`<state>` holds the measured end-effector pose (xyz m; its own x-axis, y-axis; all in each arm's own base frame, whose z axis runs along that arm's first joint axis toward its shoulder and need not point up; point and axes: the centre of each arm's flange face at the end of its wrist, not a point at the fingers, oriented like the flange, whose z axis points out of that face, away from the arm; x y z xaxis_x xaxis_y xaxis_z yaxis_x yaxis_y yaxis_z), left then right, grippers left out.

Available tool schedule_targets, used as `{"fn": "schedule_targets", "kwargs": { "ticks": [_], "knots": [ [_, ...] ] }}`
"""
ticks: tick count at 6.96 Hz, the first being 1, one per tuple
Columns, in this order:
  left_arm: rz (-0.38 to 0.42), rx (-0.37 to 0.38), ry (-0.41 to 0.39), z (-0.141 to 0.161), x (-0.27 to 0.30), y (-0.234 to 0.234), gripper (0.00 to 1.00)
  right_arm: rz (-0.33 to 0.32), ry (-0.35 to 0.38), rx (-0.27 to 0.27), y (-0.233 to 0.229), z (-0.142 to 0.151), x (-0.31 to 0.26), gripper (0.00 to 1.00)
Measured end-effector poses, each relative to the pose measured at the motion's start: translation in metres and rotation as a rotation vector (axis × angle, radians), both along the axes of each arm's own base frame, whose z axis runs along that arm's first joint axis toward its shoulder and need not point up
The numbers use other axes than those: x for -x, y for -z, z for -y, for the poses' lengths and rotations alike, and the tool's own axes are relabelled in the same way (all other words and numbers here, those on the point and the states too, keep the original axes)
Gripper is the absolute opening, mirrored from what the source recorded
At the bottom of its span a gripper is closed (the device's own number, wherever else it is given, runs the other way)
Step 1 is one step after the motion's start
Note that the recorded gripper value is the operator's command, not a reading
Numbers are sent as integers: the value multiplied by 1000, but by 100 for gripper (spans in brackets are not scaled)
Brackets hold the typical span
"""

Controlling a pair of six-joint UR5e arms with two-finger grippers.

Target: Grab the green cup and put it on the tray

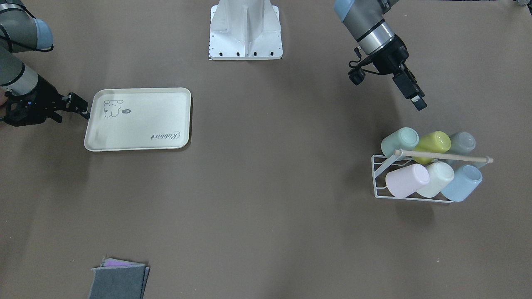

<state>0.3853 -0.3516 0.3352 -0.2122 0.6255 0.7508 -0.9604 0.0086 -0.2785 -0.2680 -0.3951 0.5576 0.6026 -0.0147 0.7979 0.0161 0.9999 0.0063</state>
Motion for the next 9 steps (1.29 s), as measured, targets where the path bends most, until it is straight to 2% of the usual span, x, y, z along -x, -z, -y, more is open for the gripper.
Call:
{"fn": "schedule_targets", "kwargs": {
  "ticks": [2, 3, 4, 8, 9],
  "knots": [
    [201, -59, -93, -10, -25, -9, 98, -3, 8, 6, 3, 3, 11, 75],
    [262, -83, -114, -14, -35, -17, 98, -5, 12, 10, 4, 3, 14, 71],
    [298, -105, -130, -19, -43, -25, 98, -7, 17, 16, 5, 2, 15, 70],
    [307, -195, -119, -27, -53, -43, 98, 1, 30, 33, 7, -2, 20, 66],
    [330, -216, -125, -27, -62, -47, 98, 0, 37, 39, 6, -5, 22, 60]
  ]
}}
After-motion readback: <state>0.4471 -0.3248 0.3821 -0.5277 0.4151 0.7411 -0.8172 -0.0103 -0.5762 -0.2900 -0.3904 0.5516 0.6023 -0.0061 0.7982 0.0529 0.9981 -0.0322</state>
